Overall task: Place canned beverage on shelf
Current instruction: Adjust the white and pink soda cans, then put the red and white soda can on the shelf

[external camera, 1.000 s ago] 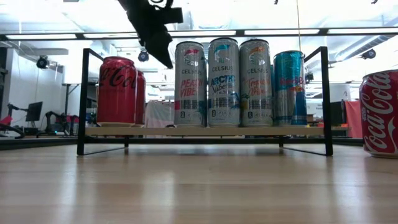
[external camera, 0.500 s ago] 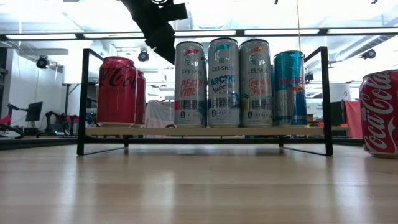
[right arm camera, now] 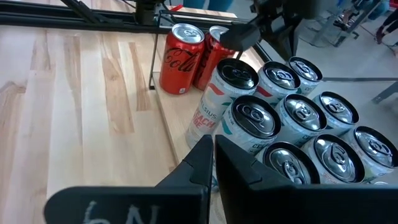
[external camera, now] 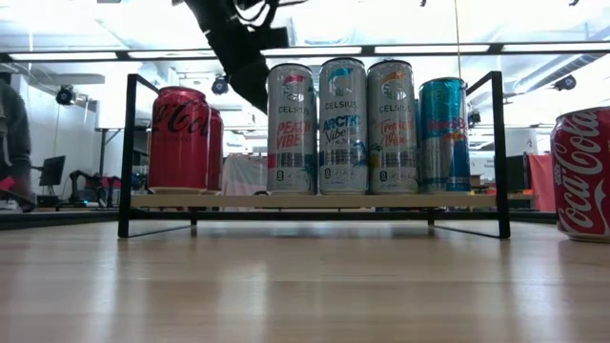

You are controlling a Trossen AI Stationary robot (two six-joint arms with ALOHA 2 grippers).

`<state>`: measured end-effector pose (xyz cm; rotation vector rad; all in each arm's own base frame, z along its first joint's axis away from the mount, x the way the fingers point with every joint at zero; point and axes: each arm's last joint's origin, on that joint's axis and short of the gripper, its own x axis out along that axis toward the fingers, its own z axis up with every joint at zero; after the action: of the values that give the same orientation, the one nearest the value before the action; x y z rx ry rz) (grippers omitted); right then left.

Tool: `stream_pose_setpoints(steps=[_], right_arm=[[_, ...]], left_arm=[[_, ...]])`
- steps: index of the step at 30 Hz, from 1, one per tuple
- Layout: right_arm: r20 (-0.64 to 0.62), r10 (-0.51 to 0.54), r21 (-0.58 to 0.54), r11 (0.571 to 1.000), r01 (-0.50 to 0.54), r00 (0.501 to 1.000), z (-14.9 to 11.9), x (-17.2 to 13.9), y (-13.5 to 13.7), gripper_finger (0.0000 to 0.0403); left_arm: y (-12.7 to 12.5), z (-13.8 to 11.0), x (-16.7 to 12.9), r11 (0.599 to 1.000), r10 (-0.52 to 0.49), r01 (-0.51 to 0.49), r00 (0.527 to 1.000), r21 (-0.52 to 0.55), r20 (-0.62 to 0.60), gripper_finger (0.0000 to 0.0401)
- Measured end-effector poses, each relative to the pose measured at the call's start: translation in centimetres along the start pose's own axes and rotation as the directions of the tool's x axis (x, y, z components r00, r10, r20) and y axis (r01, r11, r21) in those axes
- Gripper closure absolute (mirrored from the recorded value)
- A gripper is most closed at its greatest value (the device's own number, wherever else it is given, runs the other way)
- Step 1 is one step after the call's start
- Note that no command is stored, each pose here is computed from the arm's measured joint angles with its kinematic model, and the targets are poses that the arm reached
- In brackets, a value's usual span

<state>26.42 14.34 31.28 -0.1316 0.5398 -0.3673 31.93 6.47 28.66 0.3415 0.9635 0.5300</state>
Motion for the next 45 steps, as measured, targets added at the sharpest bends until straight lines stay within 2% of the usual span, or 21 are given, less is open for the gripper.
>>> stream_pose_setpoints(steps=[11, 22, 30, 39, 45], right_arm=[[0.000, 0.000, -0.007, 1.000, 0.000, 1.000, 0.0, 0.0, 0.0, 0.0394], [0.000, 0.000, 0.001, 1.000, 0.000, 1.000, 0.0, 0.0, 0.0, 0.0394], [0.004, 0.004, 0.048, 0.999, -0.004, 1.000, 0.2, -0.1, 0.0, 0.0394], [0.002, 0.010, 0.088, 0.996, -0.010, 1.000, 0.2, -0.1, 0.0, 0.0394], [0.002, 0.010, 0.097, 0.995, -0.010, 1.000, 0.2, -0.1, 0.0, 0.0394]], left_arm=[[-0.8, 0.4, 1.4, 0.999, -0.054, 0.054, 0.998, 0.002, 0.016, 0.0401], [-0.7, 0.5, 0.7, 0.998, -0.045, 0.046, 0.999, -0.045, 0.030, 0.0401], [-1.8, 0.6, -2.6, 0.991, -0.050, 0.059, 0.995, -0.120, 0.083, 0.0401], [-6.1, 1.0, -8.0, 0.991, -0.126, 0.132, 0.964, -0.011, 0.234, 0.0401], [-8.7, 0.3, -10.1, 0.980, -0.198, 0.188, 0.925, 0.060, 0.326, 0.0401]])
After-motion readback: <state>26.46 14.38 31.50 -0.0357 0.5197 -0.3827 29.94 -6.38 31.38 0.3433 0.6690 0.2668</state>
